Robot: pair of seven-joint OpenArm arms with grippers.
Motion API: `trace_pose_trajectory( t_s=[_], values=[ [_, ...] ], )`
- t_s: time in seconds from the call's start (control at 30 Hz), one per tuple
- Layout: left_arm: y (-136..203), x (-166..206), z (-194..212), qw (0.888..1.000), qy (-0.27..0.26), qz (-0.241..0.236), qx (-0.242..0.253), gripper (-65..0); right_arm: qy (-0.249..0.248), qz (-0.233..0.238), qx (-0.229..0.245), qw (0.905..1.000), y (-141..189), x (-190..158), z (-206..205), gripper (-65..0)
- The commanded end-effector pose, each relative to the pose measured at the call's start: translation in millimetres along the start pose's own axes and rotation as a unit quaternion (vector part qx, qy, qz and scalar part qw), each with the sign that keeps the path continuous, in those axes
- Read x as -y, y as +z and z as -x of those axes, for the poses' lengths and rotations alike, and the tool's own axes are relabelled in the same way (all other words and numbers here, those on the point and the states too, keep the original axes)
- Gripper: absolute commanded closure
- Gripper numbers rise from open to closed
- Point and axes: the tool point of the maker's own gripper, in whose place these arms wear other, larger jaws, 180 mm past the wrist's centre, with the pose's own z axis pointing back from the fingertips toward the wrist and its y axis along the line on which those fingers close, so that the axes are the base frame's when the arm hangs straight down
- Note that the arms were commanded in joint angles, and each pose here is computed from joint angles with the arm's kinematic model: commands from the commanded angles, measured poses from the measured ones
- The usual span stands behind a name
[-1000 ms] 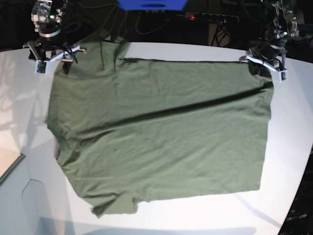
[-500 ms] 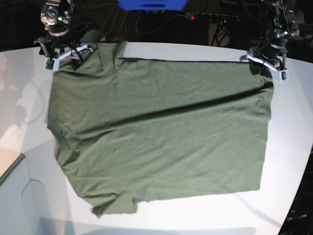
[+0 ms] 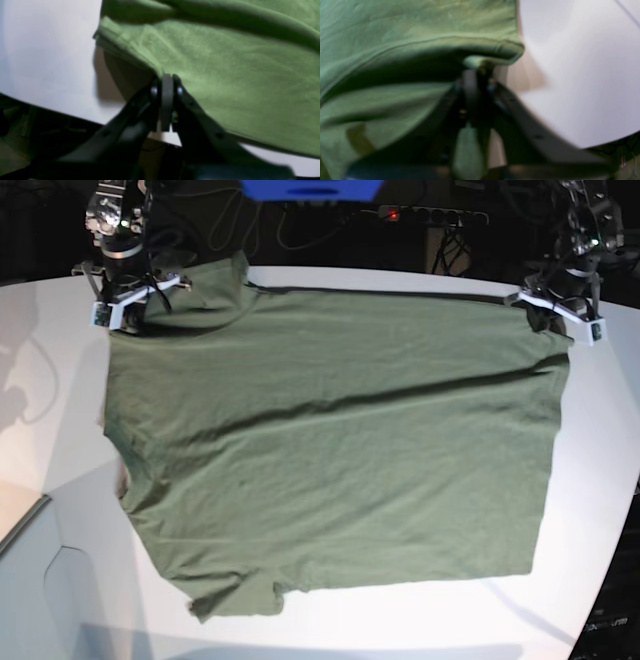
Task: Layout the t-shirt on the table in an organized manner, then fold the t-shirt properly
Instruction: 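Lift the shoulder edge with both grippers and fold it over the shirt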
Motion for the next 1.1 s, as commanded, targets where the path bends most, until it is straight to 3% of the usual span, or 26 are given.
trace_pose_trajectory(
  t_s=[0.0, 0.27, 0.43, 0.63, 0.83, 1.07],
  values=[
    [2.4, -2.8, -15.6, 1.000, -0.007, -0.001, 0.022, 0.0, 0.011, 0.004, -0.039, 0.9992, 6.6, 5.3, 16.8, 0.0],
    [4.7, 0.1, -21.1, 0.999, -0.012, 0.002, 0.030, 0.0, 0.036, 0.005, 0.038, 0.9986, 40.8, 7.3, -38.5, 0.0],
    [14.4, 6.3, -35.1, 0.998, -0.028, 0.007, 0.049, 0.0, 0.037, 0.006, 0.063, 0.9973, 56.4, 4.0, -56.1, 0.0],
    [26.2, 12.8, -40.5, 0.997, -0.038, 0.010, 0.063, 0.0, 0.041, -0.009, 0.066, 0.9970, 66.9, -7.6, -57.1, 0.0],
    [46.6, -18.1, -49.3, 0.994, 0.005, -0.044, 0.097, 0.0, 0.042, -0.019, 0.063, 0.9969, 67.3, -14.6, -55.2, 0.0],
    [47.3, -20.9, -47.1, 0.994, 0.009, -0.047, 0.095, 0.0, 0.044, -0.025, 0.062, 0.9968, 68.0, -16.8, -53.8, 0.0]
  ],
)
